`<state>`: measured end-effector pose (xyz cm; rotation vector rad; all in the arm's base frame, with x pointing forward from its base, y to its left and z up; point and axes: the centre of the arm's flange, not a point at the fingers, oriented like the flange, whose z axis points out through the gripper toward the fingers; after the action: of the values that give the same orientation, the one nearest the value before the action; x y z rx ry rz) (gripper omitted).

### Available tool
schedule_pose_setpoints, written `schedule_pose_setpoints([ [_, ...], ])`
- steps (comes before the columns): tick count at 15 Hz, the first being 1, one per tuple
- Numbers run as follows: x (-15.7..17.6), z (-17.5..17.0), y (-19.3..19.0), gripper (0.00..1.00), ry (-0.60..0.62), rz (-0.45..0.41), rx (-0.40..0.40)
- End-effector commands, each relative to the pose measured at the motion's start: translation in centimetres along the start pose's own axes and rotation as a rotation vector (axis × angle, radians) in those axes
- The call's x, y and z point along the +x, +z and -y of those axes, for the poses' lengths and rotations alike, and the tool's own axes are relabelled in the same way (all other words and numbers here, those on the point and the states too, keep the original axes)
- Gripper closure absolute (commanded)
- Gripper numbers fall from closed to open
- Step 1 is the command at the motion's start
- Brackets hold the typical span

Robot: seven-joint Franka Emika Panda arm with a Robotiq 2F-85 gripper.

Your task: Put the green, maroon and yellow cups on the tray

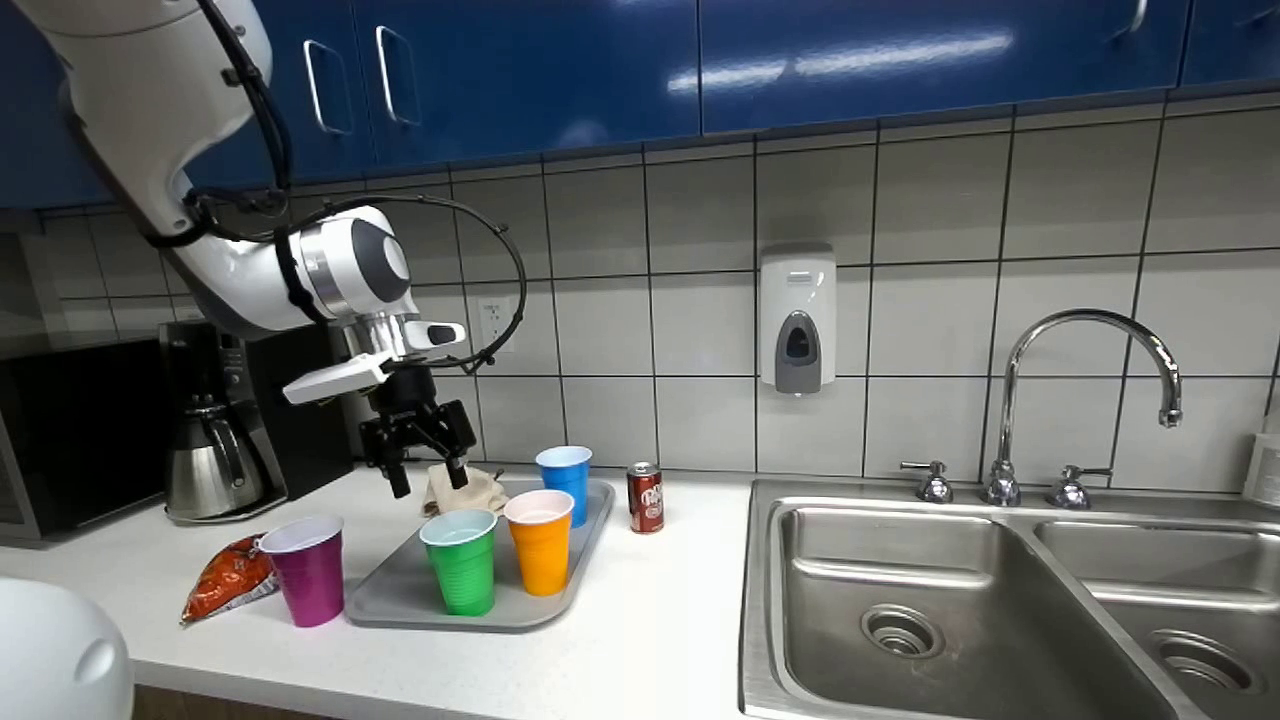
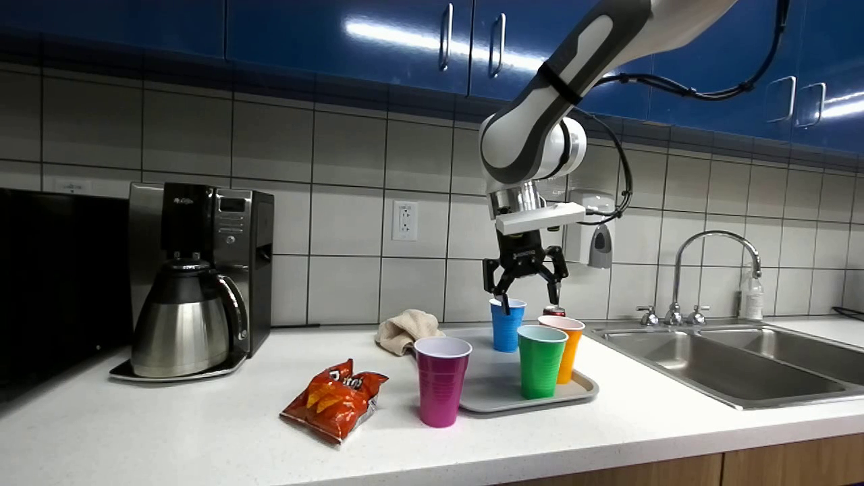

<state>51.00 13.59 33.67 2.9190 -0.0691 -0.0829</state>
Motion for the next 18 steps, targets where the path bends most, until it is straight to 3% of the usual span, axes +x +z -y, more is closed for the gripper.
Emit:
schedule_pose_setpoints([
  [1,0.2,0.3,-0.5,0.0,-0.003,-0.009,0.004],
  [18,-1.4,6.4,-1.0,0.0,-0.15,-0.024,0.08],
])
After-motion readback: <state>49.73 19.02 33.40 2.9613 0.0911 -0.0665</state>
